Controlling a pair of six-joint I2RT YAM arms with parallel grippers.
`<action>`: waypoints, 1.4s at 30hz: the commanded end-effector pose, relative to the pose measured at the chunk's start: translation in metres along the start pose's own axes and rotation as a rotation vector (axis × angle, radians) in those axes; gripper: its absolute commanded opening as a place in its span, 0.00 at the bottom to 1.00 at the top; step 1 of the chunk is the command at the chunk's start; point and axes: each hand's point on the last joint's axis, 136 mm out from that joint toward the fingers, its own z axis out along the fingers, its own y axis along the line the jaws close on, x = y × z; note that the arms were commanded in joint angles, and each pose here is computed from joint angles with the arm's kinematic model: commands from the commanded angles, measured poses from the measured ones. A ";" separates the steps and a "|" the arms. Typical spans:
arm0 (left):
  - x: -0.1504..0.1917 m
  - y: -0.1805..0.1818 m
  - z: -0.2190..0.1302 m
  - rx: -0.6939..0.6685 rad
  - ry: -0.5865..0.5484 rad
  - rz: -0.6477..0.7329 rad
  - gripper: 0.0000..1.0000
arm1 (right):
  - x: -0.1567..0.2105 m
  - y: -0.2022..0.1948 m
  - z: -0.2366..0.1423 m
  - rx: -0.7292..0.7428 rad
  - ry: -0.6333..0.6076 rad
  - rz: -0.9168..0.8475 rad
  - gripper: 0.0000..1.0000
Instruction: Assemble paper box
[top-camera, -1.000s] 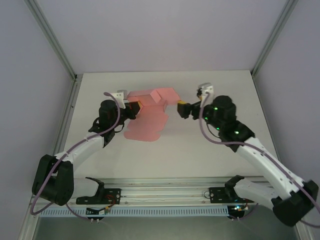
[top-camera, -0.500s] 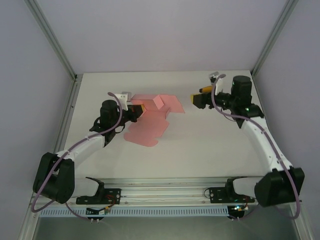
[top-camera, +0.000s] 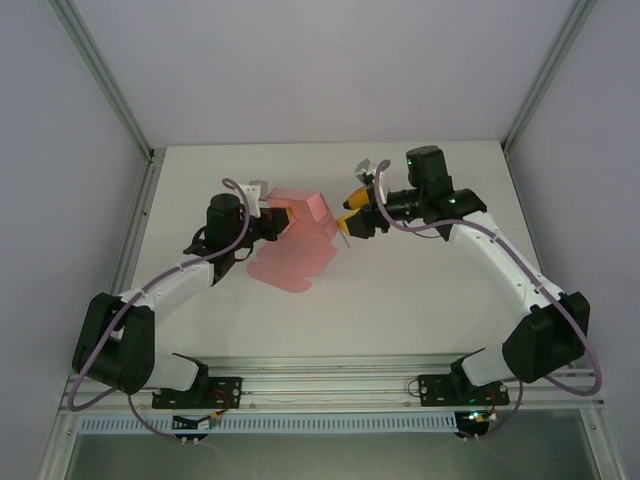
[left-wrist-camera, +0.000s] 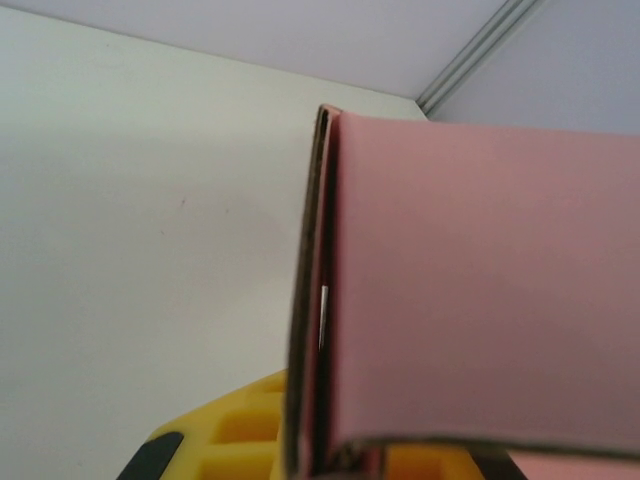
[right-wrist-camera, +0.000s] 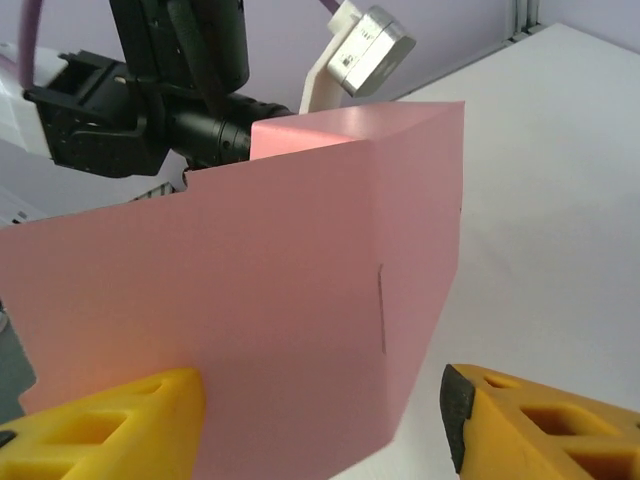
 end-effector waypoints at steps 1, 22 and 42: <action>-0.020 -0.006 0.003 -0.002 -0.039 -0.031 0.00 | 0.014 -0.002 0.022 0.013 0.062 -0.003 0.65; -0.007 0.021 -0.008 -0.188 0.027 -0.033 0.00 | 0.021 -0.060 0.051 0.528 0.142 0.014 0.55; -0.006 0.001 -0.010 -0.131 0.040 0.004 0.00 | 0.017 -0.014 0.088 0.163 0.167 0.061 0.64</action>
